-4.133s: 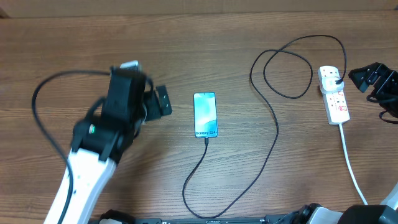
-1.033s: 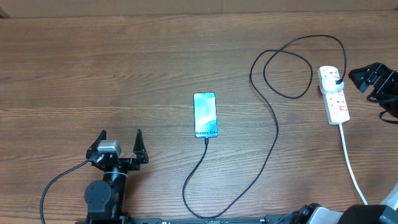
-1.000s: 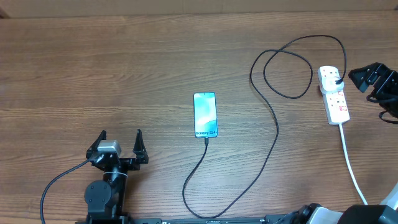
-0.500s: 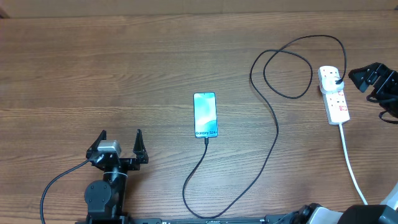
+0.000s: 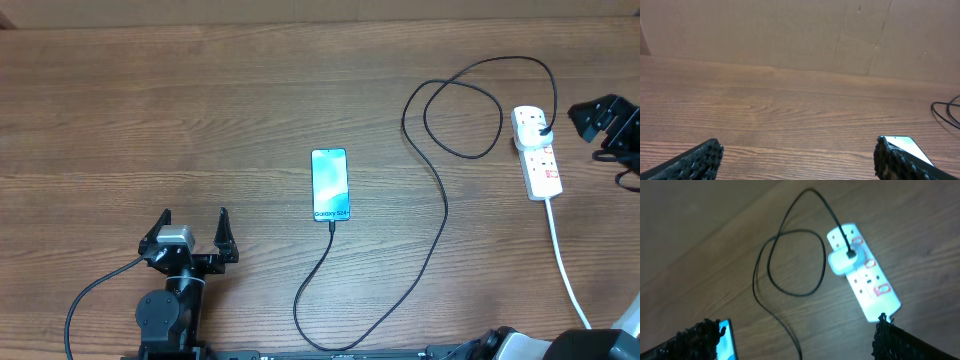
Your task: Plug charger to phone and switch on socket
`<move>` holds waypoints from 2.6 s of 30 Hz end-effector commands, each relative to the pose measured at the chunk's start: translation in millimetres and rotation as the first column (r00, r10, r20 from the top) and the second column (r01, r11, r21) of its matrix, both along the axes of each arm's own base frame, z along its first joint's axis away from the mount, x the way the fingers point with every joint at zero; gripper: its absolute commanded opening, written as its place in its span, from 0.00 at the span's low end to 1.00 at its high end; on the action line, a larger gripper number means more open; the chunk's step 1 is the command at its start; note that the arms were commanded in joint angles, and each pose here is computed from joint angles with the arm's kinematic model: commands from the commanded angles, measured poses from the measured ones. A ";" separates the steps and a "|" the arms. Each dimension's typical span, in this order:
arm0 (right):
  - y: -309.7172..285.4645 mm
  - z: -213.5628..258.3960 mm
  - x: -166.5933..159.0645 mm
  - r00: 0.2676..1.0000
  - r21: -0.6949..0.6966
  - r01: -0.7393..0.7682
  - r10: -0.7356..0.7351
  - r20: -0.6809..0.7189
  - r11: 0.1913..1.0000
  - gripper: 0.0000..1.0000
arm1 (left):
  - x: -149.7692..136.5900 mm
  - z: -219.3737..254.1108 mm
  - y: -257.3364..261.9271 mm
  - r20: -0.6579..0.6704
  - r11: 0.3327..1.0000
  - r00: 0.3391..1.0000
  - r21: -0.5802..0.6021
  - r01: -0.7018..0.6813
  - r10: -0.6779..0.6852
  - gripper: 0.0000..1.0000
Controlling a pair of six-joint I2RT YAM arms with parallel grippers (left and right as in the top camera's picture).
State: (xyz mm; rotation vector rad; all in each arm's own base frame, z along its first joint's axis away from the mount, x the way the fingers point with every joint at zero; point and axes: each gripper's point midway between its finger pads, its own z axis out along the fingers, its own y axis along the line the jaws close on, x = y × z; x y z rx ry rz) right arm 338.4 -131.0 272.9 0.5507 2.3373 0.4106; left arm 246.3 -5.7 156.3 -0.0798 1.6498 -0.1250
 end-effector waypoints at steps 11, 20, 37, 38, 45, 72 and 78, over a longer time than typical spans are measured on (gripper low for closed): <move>102.2 14.8 32.0 0.888 -0.242 -0.241 0.314 0.335 0.940 1.00 | -0.3 0.2 -0.7 0.005 1.000 1.000 -0.008 0.006 -0.006 1.00; 175.0 4.9 10.6 0.674 -0.391 -0.314 0.493 0.550 0.865 1.00 | -0.3 0.2 -0.7 0.005 1.000 1.000 -0.008 0.006 -0.006 0.99; 197.7 -58.6 -71.2 0.526 -0.472 -0.247 0.526 0.668 0.846 1.00 | -0.3 0.2 -0.7 0.005 1.000 1.000 -0.008 0.006 -0.006 1.00; 197.8 -60.9 -73.9 0.521 -0.474 -0.243 0.526 0.672 0.846 1.00 | -0.3 0.2 -0.7 0.005 1.000 1.000 -0.008 0.006 -0.006 1.00; 198.1 -71.9 -90.0 0.482 -0.490 -0.212 0.526 0.700 0.846 1.00 | -0.3 0.2 -0.7 0.005 1.000 1.000 -0.008 0.006 -0.006 1.00; 188.8 -96.3 -103.3 0.547 -0.477 -0.179 0.490 0.679 0.860 1.00 | -0.3 0.2 -0.7 0.005 1.000 1.000 -0.008 0.006 -0.006 1.00; 188.8 -96.3 -103.2 0.547 -0.477 -0.179 0.490 0.679 0.860 1.00 | -0.3 0.2 -0.7 0.005 1.000 1.000 -0.008 0.006 -0.006 1.00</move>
